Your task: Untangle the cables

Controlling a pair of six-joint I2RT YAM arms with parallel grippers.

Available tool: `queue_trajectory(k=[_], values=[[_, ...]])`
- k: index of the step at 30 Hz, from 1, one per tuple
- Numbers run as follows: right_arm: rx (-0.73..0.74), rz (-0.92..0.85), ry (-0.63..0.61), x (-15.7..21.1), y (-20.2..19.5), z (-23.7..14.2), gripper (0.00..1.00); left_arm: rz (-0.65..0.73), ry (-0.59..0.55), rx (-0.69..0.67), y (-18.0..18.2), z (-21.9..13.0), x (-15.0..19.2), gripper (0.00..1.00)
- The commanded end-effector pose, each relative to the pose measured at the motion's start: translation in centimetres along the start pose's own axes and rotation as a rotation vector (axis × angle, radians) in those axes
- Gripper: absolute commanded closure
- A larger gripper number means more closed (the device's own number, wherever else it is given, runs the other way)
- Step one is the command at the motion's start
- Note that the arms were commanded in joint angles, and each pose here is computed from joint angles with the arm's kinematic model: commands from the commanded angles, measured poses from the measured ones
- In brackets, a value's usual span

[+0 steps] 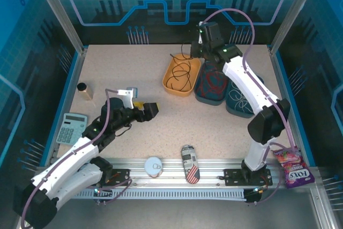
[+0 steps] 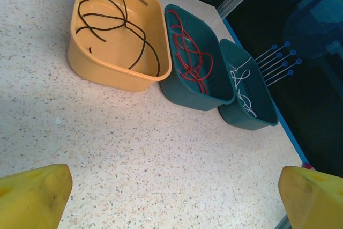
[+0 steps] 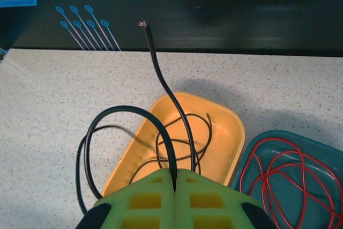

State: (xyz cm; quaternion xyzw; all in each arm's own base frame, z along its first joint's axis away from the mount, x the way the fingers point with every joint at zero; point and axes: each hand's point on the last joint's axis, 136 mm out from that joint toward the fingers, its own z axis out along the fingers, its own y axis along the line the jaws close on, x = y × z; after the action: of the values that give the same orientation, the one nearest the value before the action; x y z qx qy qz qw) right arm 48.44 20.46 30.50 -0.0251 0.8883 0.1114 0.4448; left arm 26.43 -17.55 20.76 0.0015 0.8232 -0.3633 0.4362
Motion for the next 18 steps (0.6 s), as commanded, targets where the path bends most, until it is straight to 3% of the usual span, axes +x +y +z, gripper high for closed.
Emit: queue_trajectory(k=[1, 9, 18], values=[[-0.012, -0.009, 0.006, -1.1, -0.6, 1.2, 1.0, 0.003, -0.021, -0.033, 0.1, -0.7, -0.9, 0.01], [0.009, -0.028, 0.005, -1.8, -1.4, 4.4, 1.0, -0.014, -0.03, -0.085, 1.3, -1.2, -0.5, 0.01], [0.016, -0.037, 0.057, 0.6, -1.7, 7.0, 1.0, -0.011, -0.032, -0.098, 1.6, -1.3, -0.4, 0.01]])
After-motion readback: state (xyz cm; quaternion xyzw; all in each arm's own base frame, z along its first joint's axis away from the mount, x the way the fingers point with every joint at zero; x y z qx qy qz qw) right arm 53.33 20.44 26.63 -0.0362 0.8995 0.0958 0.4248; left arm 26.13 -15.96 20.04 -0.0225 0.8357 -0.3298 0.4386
